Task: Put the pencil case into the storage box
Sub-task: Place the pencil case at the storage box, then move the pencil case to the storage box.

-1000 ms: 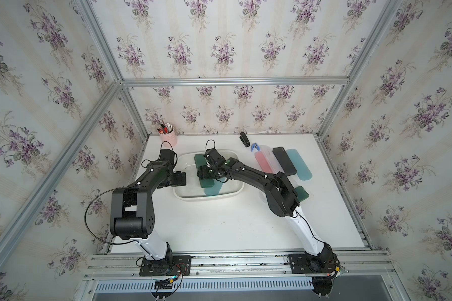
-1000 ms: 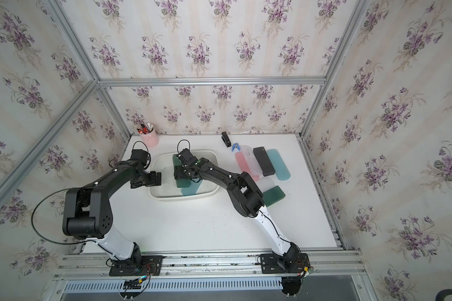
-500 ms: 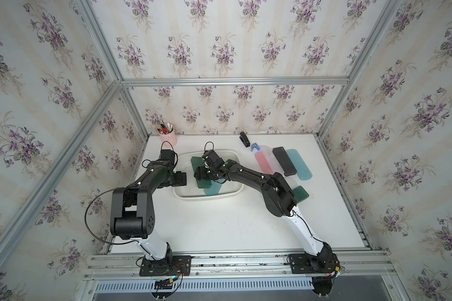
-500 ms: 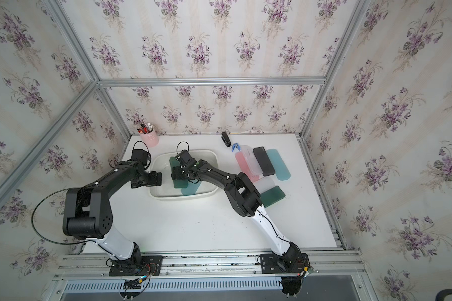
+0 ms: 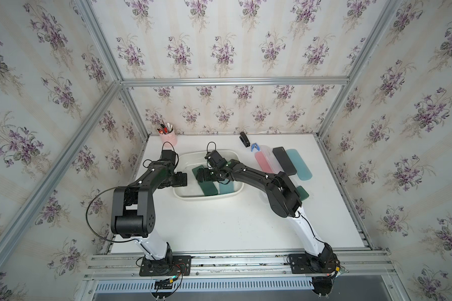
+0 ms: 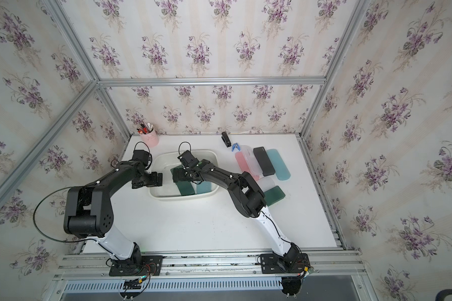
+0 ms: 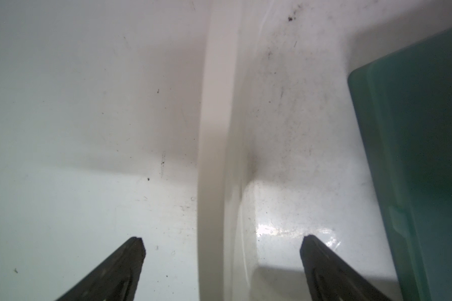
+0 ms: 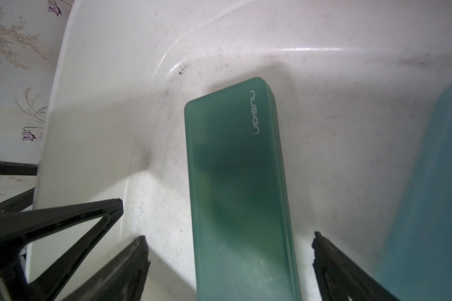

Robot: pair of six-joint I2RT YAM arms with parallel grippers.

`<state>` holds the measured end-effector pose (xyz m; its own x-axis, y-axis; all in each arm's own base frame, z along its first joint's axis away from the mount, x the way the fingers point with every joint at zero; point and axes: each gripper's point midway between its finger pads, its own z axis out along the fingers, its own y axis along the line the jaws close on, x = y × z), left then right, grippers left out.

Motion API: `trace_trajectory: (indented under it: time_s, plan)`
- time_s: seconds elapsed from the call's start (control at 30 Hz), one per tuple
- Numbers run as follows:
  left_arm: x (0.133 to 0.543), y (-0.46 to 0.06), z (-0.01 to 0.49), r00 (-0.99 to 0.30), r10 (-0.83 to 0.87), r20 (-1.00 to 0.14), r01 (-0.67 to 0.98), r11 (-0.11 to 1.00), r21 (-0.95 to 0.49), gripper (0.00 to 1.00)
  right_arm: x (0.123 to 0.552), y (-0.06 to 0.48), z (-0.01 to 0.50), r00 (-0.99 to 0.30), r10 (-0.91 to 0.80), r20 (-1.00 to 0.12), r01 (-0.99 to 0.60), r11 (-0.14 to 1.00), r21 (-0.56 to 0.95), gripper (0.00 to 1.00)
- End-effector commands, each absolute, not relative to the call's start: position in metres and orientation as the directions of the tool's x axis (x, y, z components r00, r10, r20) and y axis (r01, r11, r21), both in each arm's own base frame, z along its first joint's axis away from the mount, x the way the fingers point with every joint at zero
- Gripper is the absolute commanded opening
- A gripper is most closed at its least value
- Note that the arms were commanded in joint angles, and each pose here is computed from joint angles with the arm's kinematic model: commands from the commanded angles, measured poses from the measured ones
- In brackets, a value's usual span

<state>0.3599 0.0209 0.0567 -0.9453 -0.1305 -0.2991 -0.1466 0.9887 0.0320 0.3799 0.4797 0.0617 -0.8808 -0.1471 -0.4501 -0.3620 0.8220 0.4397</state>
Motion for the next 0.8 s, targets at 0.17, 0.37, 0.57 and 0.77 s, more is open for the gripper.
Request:
trace_trajectory:
  time_s: [0.17, 0.37, 0.57, 0.77]
  plan:
    - [0.364, 0.016, 0.074, -0.93, -0.116, -0.349, -0.137, 0.99, 0.035, 0.99, 0.379, 0.469, 0.094, -0.809, -0.21, -0.549, -0.47, 0.791, 0.391, 0.98]
    - [0.358, 0.031, 0.106, -0.877, -0.236, -0.418, -0.27, 0.962, 0.025, 0.99, 0.38, 0.493, 0.11, -0.725, -0.319, -0.61, -0.616, 0.696, 0.369, 0.95]
    - [0.344, 0.068, 0.129, -0.81, -0.395, -0.434, -0.47, 0.88, 0.076, 0.99, 0.367, 0.52, 0.102, -0.673, -0.407, -0.618, -0.709, 0.591, 0.384, 0.95]
    - [0.321, 0.096, 0.136, -0.711, -0.534, -0.458, -0.629, 0.773, 0.076, 0.99, 0.356, 0.537, 0.084, -0.666, -0.436, -0.605, -0.73, 0.545, 0.411, 0.95]
